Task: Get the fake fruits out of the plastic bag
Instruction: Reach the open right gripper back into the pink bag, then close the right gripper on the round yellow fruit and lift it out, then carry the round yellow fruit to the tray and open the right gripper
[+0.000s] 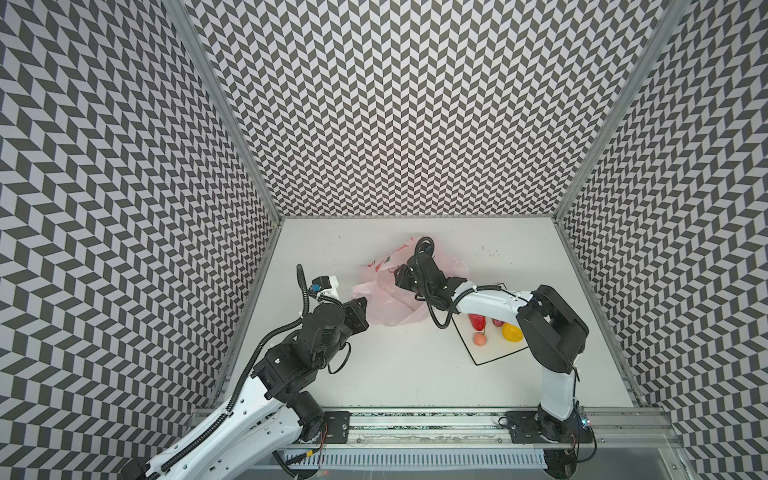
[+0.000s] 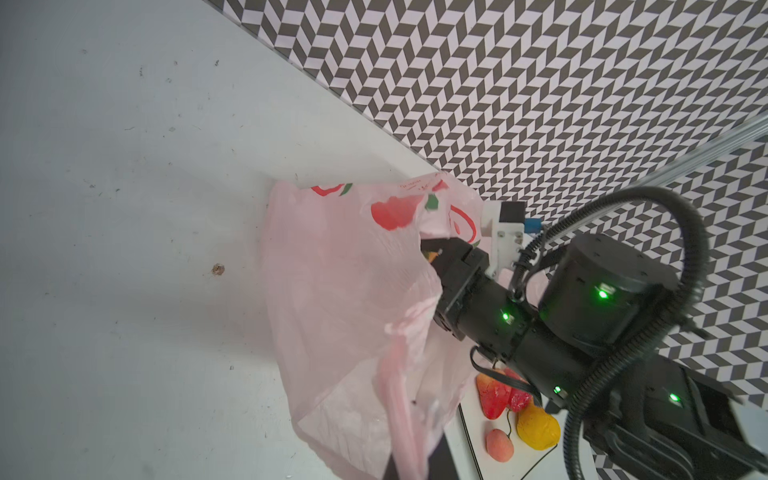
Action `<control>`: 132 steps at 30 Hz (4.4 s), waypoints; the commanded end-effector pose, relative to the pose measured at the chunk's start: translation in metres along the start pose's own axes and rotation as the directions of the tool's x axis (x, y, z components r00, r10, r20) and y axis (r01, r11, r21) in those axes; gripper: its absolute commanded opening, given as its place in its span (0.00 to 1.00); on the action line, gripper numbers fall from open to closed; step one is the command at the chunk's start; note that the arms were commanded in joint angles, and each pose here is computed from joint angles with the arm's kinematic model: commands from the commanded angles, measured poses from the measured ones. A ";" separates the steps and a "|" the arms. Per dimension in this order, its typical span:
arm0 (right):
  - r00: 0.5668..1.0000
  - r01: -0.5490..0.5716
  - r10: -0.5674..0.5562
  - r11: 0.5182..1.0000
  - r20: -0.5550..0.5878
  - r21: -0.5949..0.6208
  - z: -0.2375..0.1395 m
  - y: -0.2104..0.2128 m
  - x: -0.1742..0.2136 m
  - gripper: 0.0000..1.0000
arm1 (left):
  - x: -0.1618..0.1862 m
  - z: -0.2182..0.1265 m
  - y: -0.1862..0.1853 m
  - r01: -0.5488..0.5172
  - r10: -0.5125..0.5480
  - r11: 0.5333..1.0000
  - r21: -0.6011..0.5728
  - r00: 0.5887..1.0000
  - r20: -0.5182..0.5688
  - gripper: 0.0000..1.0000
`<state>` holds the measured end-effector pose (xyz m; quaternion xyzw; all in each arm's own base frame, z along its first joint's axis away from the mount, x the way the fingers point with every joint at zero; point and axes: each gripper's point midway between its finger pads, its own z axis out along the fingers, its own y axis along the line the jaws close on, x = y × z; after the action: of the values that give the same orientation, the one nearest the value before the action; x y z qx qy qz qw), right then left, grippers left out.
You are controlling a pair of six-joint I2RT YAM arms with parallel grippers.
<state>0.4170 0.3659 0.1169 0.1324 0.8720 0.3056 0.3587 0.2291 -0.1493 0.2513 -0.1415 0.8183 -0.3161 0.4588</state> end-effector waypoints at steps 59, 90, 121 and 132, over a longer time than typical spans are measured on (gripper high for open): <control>0.997 -0.048 0.035 0.982 -0.075 -0.180 0.035 0.011 -0.024 0.42 | -0.011 0.012 -0.032 -0.002 0.002 1.000 0.012 0.999 -0.045 0.00; 0.751 0.361 -0.543 0.814 -0.376 -0.455 -0.195 0.000 0.052 0.45 | -0.019 0.024 -0.004 0.043 -0.037 0.996 -0.084 0.996 0.079 0.00; 0.989 0.145 -0.113 0.885 -0.099 0.442 -0.237 -0.212 0.012 0.40 | -0.021 0.016 -0.002 0.043 -0.037 0.997 -0.066 0.995 0.096 0.00; 0.980 0.180 -0.114 0.861 -0.166 0.476 -0.225 -0.231 0.029 0.57 | -0.020 0.015 0.000 0.047 -0.041 0.997 -0.066 0.995 0.091 0.00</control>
<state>0.2254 0.1005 0.0789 0.1197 0.9574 0.0507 0.2579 0.2525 -0.1499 0.2599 -0.1816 0.8055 -0.2981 0.4789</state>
